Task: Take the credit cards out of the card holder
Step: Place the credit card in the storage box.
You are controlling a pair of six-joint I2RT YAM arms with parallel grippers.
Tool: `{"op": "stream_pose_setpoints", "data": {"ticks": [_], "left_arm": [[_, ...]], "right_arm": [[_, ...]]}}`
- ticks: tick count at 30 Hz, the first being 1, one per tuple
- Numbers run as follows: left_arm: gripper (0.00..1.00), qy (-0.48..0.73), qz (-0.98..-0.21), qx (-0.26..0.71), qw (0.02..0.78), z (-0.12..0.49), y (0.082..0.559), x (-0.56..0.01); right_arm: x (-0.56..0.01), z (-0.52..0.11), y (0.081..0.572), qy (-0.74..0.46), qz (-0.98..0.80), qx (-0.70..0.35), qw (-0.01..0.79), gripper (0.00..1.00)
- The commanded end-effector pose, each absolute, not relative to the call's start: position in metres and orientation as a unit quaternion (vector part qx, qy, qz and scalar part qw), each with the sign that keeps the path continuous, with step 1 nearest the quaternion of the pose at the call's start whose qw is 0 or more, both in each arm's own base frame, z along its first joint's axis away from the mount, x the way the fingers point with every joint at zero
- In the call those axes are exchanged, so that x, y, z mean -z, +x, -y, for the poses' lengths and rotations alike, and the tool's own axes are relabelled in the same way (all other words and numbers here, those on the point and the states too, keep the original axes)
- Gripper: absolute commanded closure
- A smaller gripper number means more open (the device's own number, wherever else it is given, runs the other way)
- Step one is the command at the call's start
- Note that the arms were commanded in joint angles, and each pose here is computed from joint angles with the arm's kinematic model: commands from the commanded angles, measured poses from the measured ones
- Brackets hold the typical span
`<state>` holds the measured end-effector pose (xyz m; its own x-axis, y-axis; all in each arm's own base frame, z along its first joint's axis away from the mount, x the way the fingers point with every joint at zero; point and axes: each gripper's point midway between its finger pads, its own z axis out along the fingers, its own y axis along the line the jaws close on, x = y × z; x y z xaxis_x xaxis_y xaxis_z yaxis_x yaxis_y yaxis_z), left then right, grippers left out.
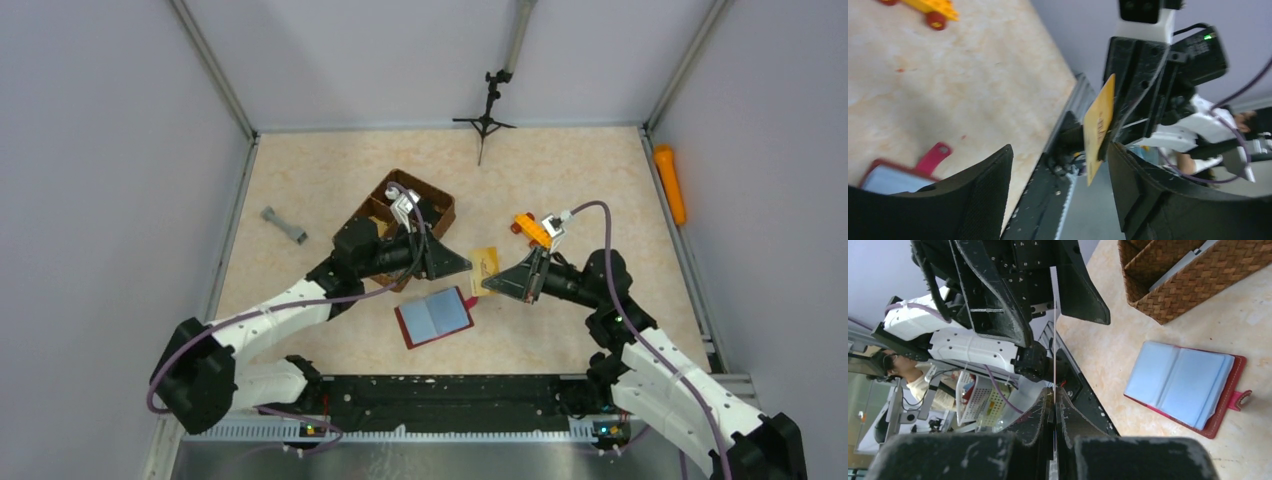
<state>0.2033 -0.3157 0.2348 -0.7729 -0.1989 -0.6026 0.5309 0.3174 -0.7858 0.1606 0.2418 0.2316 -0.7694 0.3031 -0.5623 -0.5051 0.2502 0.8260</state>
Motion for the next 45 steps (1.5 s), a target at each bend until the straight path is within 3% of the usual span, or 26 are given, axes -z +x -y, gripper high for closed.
{"op": "stream_pose_setpoints", "data": {"ticks": [1, 10, 13, 29, 33, 35, 38, 45], "left_arm": [[0.33, 0.160, -0.603, 0.724, 0.295, 0.334, 0.174, -0.315], [0.63, 0.145, -0.558, 0.774, 0.264, 0.343, 0.172, -0.317], [0.68, 0.146, -0.548, 0.782, 0.260, 0.343, 0.171, -0.319], [0.63, 0.144, -0.594, 0.758, 0.227, 0.349, 0.170, -0.294], [0.70, 0.142, -0.606, 0.748, 0.228, 0.350, 0.171, -0.288], [0.82, 0.145, -0.606, 0.748, 0.229, 0.351, 0.170, -0.290], [1.00, 0.144, -0.616, 0.739, 0.233, 0.351, 0.172, -0.287], [1.00, 0.154, -0.666, 0.684, 0.253, 0.344, 0.184, -0.275]], "right_arm": [[-0.259, -0.243, 0.158, -0.088, -0.674, -0.642, 0.355, 1.00], [-0.260, -0.243, 0.157, -0.086, -0.673, -0.645, 0.350, 1.00], [-0.261, -0.243, 0.158, -0.087, -0.673, -0.644, 0.354, 1.00], [-0.268, -0.241, 0.167, -0.069, -0.668, -0.637, 0.378, 1.00], [-0.266, -0.241, 0.169, -0.067, -0.669, -0.637, 0.377, 1.00], [-0.265, -0.242, 0.168, -0.068, -0.670, -0.638, 0.373, 1.00], [-0.263, -0.244, 0.168, -0.075, -0.671, -0.639, 0.369, 0.91], [-0.252, -0.242, 0.170, -0.087, -0.700, -0.606, 0.369, 0.57]]}}
